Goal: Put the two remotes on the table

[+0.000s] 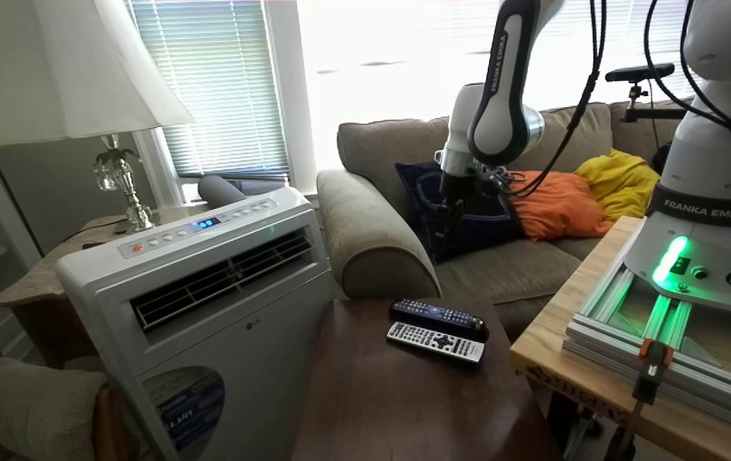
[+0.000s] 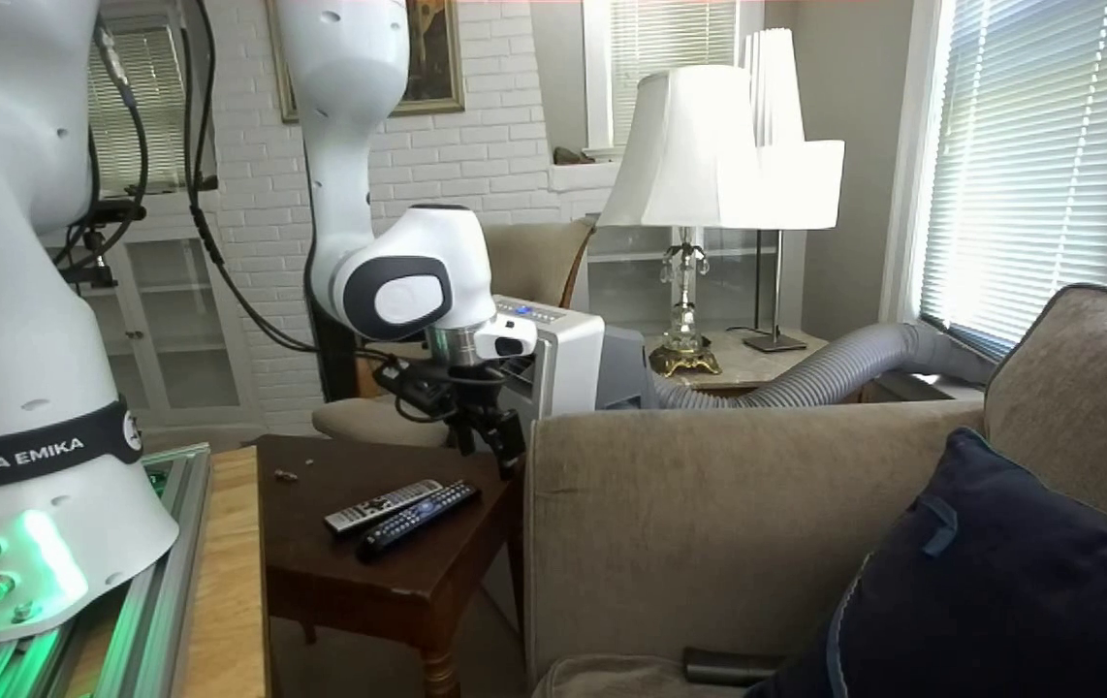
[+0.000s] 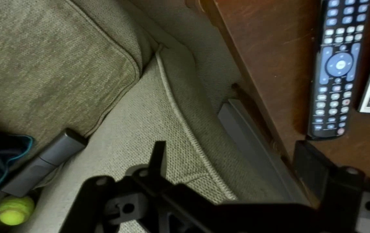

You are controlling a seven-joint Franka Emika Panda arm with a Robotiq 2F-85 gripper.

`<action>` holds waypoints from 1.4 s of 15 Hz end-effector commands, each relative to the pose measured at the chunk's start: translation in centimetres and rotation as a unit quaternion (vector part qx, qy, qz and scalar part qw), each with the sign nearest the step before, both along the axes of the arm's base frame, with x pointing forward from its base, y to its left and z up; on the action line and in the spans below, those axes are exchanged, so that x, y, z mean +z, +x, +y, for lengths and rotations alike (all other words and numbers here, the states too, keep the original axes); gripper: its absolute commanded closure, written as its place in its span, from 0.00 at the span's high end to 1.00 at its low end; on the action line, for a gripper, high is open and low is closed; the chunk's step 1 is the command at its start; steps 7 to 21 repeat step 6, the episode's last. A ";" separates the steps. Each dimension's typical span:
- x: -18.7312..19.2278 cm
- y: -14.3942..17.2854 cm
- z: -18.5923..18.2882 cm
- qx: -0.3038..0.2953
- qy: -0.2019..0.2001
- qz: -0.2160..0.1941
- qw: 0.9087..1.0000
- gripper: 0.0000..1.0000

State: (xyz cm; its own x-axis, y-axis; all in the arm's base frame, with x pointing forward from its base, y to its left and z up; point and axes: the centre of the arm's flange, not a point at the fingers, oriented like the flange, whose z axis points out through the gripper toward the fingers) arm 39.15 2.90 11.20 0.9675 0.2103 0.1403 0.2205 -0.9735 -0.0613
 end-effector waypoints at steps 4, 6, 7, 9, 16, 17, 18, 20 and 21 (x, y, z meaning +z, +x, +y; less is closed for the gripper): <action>0.3 0.9 -0.9 -0.010 -0.004 0.004 1.000 1.00; 0.3 0.8 -0.7 -0.008 -0.003 0.005 1.000 1.00; 0.3 0.8 -0.7 -0.008 -0.003 0.005 1.000 1.00; 0.3 0.8 -0.7 -0.008 -0.003 0.005 1.000 1.00; 0.3 0.8 -0.7 -0.008 -0.003 0.005 1.000 1.00; 0.3 0.8 -0.7 -0.008 -0.003 0.005 1.000 1.00; 0.3 0.8 -0.7 -0.008 -0.003 0.005 1.000 1.00; 0.3 0.8 -0.7 -0.008 -0.003 0.005 1.000 1.00; 0.3 0.8 -0.7 -0.008 -0.003 0.005 1.000 1.00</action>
